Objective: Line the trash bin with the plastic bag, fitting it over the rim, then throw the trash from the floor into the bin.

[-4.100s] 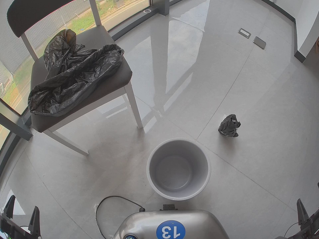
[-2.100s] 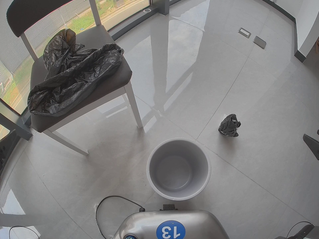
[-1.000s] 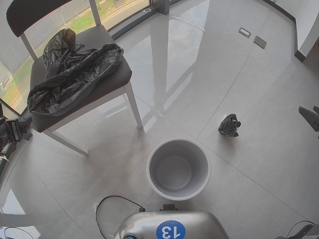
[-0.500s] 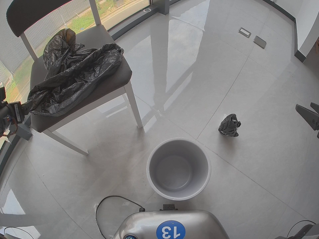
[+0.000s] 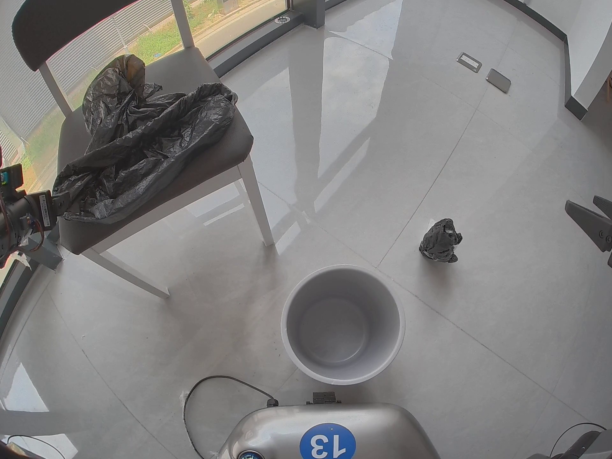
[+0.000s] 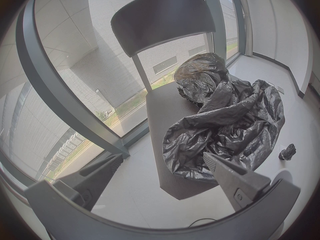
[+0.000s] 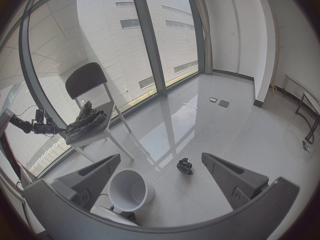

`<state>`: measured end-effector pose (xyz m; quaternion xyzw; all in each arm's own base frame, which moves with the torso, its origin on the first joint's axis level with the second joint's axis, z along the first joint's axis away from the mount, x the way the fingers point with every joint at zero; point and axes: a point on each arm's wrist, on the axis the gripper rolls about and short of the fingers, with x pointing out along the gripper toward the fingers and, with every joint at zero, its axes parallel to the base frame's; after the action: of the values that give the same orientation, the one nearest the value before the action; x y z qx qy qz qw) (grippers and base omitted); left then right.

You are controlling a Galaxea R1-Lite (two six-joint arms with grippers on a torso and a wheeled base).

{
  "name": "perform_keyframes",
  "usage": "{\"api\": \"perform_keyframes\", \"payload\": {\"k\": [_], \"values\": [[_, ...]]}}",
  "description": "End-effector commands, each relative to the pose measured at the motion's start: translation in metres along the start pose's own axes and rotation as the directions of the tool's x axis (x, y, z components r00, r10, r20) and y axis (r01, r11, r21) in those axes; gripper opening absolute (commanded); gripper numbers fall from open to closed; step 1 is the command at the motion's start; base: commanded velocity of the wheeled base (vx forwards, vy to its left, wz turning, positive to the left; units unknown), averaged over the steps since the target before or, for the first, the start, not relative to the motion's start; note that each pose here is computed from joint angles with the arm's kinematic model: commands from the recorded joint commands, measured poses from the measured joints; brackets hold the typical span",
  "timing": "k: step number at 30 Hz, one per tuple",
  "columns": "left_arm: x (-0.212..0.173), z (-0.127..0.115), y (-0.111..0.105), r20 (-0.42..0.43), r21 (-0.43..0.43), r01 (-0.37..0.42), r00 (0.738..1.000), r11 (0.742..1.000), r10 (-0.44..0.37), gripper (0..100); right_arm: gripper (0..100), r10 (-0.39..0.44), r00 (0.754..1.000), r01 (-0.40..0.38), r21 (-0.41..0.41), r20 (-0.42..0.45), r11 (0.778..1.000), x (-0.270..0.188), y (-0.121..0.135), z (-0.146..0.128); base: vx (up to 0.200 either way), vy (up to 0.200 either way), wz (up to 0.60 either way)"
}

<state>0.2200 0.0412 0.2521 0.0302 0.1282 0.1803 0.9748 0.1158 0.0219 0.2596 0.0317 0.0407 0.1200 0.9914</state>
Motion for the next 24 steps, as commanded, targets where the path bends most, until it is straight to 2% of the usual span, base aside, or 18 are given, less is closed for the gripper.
{"api": "perform_keyframes", "payload": {"k": [1, 7, 24], "values": [[0.013, -0.001, 0.000, -0.004, -0.003, -0.009, 1.000, 1.000, 0.009, 100, 100, 0.007, 1.000, -0.007, -0.001, 0.004, 1.000, -0.001, 0.001, 0.000, 0.000, 0.000, 0.00], [0.026, -0.001, -0.003, 0.018, -0.006, -0.012, 1.000, 1.000, 0.012, 100, 100, 0.001, 1.000, -0.001, -0.003, 0.013, 1.000, -0.001, 0.001, 0.002, 0.000, 0.000, 0.00], [0.036, -0.005, -0.005, 0.000, -0.001, -0.014, 1.000, 1.000, 0.014, 100, 100, 0.002, 0.999, -0.001, -0.024, 0.047, 1.000, -0.003, 0.002, 0.013, 0.000, 0.000, 0.00]]}}
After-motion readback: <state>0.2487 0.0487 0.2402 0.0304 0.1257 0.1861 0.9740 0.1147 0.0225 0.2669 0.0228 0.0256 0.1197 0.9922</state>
